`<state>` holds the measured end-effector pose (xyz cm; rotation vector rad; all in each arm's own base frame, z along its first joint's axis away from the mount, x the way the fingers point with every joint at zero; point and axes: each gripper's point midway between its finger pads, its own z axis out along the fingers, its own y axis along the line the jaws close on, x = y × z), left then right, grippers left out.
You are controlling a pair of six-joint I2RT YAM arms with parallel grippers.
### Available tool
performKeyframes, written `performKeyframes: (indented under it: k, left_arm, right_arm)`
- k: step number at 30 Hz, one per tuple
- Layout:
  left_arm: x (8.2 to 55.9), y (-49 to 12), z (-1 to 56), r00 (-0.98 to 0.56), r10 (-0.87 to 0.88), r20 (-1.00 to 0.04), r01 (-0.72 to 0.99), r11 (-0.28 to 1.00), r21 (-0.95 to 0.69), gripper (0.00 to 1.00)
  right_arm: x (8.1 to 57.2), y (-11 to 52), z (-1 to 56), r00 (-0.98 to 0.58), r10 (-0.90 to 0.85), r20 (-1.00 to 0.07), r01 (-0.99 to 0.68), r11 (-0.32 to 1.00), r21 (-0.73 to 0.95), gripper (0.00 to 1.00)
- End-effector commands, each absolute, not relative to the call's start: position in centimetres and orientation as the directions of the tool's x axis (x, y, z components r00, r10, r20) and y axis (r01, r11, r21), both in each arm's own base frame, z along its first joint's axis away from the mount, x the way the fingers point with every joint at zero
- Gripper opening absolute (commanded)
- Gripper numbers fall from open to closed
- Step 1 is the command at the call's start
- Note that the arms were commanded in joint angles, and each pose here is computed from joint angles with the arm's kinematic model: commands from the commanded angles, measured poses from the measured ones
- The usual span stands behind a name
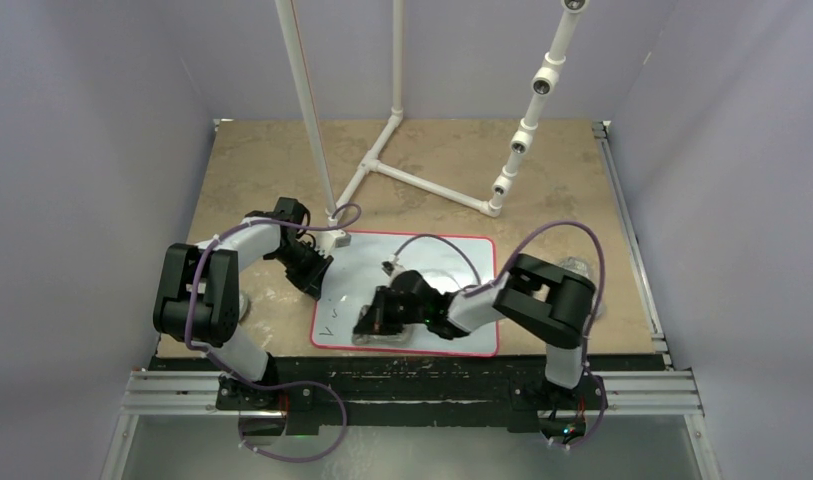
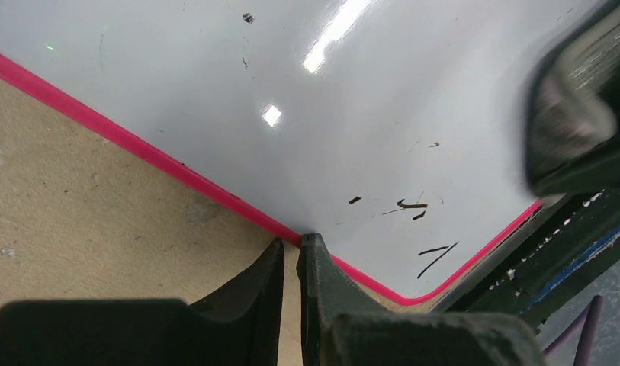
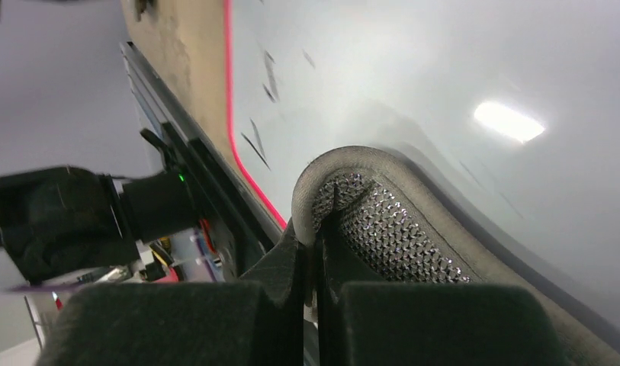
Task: Erase the whiteboard
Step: Hold the whiteboard at the center of the board.
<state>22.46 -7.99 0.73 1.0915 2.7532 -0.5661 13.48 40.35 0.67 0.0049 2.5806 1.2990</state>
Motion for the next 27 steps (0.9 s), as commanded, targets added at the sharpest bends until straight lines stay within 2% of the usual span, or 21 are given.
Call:
performKeyframes:
  k: [1, 3, 6, 9, 13, 16, 18, 21, 24, 27]
  left_arm:
    - [24.2, -5.4, -3.5, -0.625, 0.752, -0.210, 0.780, 0.615, -0.117, 0.00]
    - [24.2, -5.5, -3.4, -0.625, 0.752, -0.211, 0.780, 0.615, -0.118, 0.00]
    - [24.3, -5.6, -3.3, -0.622, 0.753, -0.217, 0.782, 0.612, -0.117, 0.00]
    - [24.3, -5.5, -3.2, -0.613, 0.760, -0.217, 0.789, 0.604, -0.112, 0.00]
    - [24.3, -5.4, -3.0, -0.604, 0.767, -0.215, 0.795, 0.597, -0.106, 0.00]
    - [24.2, -5.4, -2.8, -0.600, 0.770, -0.217, 0.799, 0.593, -0.102, 0.00]
    - [24.2, -5.3, -2.8, -0.600, 0.770, -0.217, 0.799, 0.593, -0.103, 0.00]
    - [24.1, -5.4, -2.8, -0.604, 0.767, -0.217, 0.796, 0.596, -0.108, 0.00]
    - [24.0, -5.4, -2.8, -0.604, 0.767, -0.216, 0.796, 0.596, -0.111, 0.00]
    - [24.0, -5.5, -2.9, -0.605, 0.767, -0.215, 0.795, 0.596, -0.114, 0.00]
  right_arm:
    - [13.5, 37.9, -8.9, -0.980, -0.021, -0.196, -0.116, 0.867, 0.484, 0.00]
    - [14.7, 41.0, -8.2, -0.979, -0.030, -0.200, -0.131, 0.849, 0.512, 0.00]
    - [14.4, 39.9, -8.6, -0.986, -0.007, -0.169, -0.090, 0.865, 0.493, 0.00]
    - [14.8, 33.8, -9.4, -0.981, 0.111, -0.157, 0.034, 0.903, 0.429, 0.00]
    - [14.4, 24.6, -10.2, -0.942, 0.309, -0.133, 0.238, 0.891, 0.387, 0.00]
    - [14.7, 23.2, -10.4, -0.930, 0.328, -0.166, 0.243, 0.887, 0.393, 0.00]
    - [14.8, 25.4, -10.7, -0.947, 0.279, -0.158, 0.195, 0.892, 0.408, 0.00]
    - [14.6, 32.3, -10.4, -0.979, 0.134, -0.151, 0.046, 0.877, 0.478, 0.00]
    - [13.8, 40.9, -9.0, -0.979, -0.037, -0.201, -0.141, 0.837, 0.529, 0.00]
    - [12.3, 44.1, -8.2, -0.966, -0.126, -0.228, -0.235, 0.800, 0.553, 0.00]
